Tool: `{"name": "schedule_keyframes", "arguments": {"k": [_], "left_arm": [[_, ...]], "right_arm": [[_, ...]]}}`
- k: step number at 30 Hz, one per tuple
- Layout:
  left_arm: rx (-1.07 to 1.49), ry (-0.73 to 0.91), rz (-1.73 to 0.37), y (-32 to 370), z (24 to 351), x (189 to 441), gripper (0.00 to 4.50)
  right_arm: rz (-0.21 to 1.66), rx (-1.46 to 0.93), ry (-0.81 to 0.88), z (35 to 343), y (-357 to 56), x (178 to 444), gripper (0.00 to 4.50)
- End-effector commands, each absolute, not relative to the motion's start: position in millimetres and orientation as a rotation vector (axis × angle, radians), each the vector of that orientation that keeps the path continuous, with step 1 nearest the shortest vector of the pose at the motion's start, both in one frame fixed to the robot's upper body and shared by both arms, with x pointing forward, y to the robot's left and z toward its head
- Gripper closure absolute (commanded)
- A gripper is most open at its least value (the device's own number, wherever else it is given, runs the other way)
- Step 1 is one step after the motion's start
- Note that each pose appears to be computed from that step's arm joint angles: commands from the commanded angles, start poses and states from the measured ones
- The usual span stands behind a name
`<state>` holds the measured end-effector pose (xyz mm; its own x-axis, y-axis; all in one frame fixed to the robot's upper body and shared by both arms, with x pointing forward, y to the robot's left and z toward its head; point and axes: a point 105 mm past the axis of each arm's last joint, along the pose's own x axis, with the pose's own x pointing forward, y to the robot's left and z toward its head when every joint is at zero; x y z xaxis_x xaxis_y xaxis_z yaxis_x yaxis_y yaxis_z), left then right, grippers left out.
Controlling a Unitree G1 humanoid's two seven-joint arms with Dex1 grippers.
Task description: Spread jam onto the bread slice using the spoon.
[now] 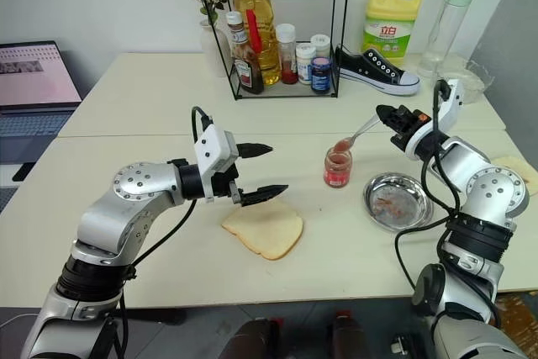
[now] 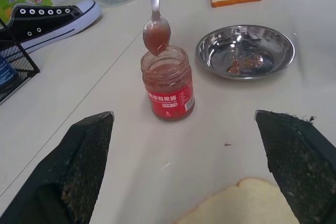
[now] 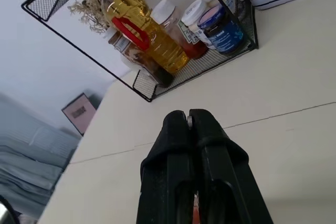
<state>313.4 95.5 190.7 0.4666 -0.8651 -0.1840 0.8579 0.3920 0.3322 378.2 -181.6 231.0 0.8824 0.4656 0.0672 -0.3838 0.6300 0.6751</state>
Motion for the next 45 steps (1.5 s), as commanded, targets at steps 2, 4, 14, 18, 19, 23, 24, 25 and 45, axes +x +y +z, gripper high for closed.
{"name": "schedule_keyframes", "arguments": {"k": [2,4,14,18,19,23,24,25,45], "left_arm": [[0.411,-0.064,-1.099,110,206,303,0.0],[0.403,-0.042,-1.098,122,204,296,0.0],[0.326,0.141,-0.983,174,170,239,0.0],[0.289,0.18,-0.936,177,158,218,0.0],[0.285,0.187,-0.92,179,155,215,0.0],[0.261,0.224,-0.819,190,136,206,0.0],[0.255,0.225,-0.797,192,132,204,0.0],[0.247,0.22,-0.778,192,130,203,0.0],[0.26,0.193,-0.78,189,134,205,0.0]], "right_arm": [[0.604,0.795,0.038,267,-166,369,4.46],[0.655,0.784,0.041,273,-153,365,4.46],[0.968,0.476,0.132,263,-57,329,4.46],[1.061,0.271,0.138,239,-32,313,4.46],[1.076,0.23,0.134,234,-29,311,4.46],[1.134,0.075,0.104,211,-16,304,4.46],[1.147,0.05,0.093,207,-13,303,4.46],[1.153,0.016,0.072,204,-10,302,4.46],[1.21,-0.104,-0.091,212,4,309,4.46]]}}
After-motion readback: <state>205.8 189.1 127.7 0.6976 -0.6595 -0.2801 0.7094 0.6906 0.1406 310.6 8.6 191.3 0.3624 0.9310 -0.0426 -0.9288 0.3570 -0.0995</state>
